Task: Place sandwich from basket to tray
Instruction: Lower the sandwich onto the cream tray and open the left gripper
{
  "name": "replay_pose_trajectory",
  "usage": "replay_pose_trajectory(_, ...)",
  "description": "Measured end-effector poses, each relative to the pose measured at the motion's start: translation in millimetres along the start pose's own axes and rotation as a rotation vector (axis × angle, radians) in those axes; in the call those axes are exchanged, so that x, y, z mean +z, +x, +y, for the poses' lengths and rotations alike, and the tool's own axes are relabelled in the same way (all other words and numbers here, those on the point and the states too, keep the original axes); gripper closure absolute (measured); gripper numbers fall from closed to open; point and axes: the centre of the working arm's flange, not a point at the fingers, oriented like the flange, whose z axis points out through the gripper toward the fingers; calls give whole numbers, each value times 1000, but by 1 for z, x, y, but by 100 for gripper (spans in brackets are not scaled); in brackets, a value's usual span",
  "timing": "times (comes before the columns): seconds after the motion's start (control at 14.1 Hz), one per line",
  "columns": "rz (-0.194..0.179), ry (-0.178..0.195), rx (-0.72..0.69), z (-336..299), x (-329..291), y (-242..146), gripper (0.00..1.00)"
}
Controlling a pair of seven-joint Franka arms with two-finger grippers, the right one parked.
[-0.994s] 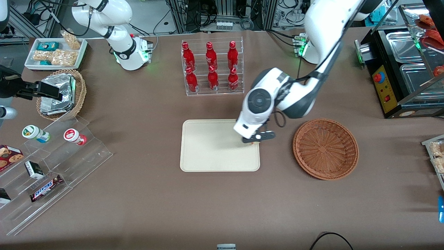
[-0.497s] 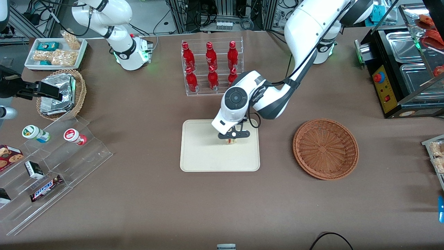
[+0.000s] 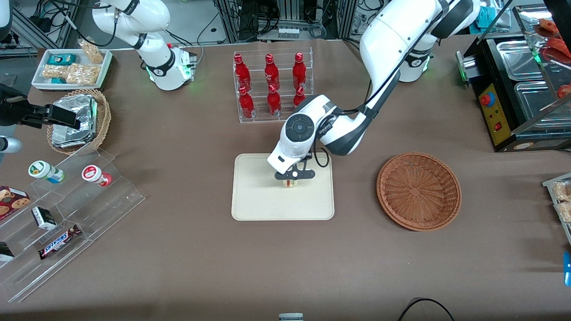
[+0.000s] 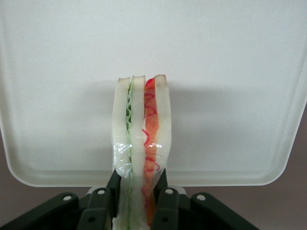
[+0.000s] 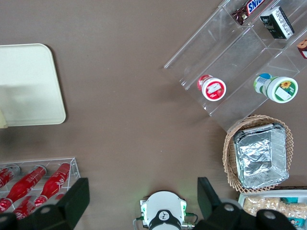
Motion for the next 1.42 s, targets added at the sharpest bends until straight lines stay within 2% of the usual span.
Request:
replay_pose_trajectory(0.28, 8, -21, -7, 5, 0, 11, 62)
replay_pose_trajectory(0.43, 10, -29, -11, 8, 1, 17, 50)
replay_pose_trajectory(0.5, 10, -31, -13, 8, 2, 18, 50)
replay_pose_trajectory(0.57, 13, -36, -15, 9, 2, 19, 45)
replay_pose_trajectory(0.85, 30, -56, -67, 11, 0, 22, 7)
replay_pose_trajectory(0.92, 29, -53, -71, 11, 0, 22, 0)
replay_pose_trajectory(1.07, 14, -24, -74, 8, -3, 21, 0)
replay_pose_trajectory(1.35, -40, 99, -69, -27, -52, 32, 0)
replay_pose_trajectory(1.42, -51, 113, -58, -46, -73, 40, 0)
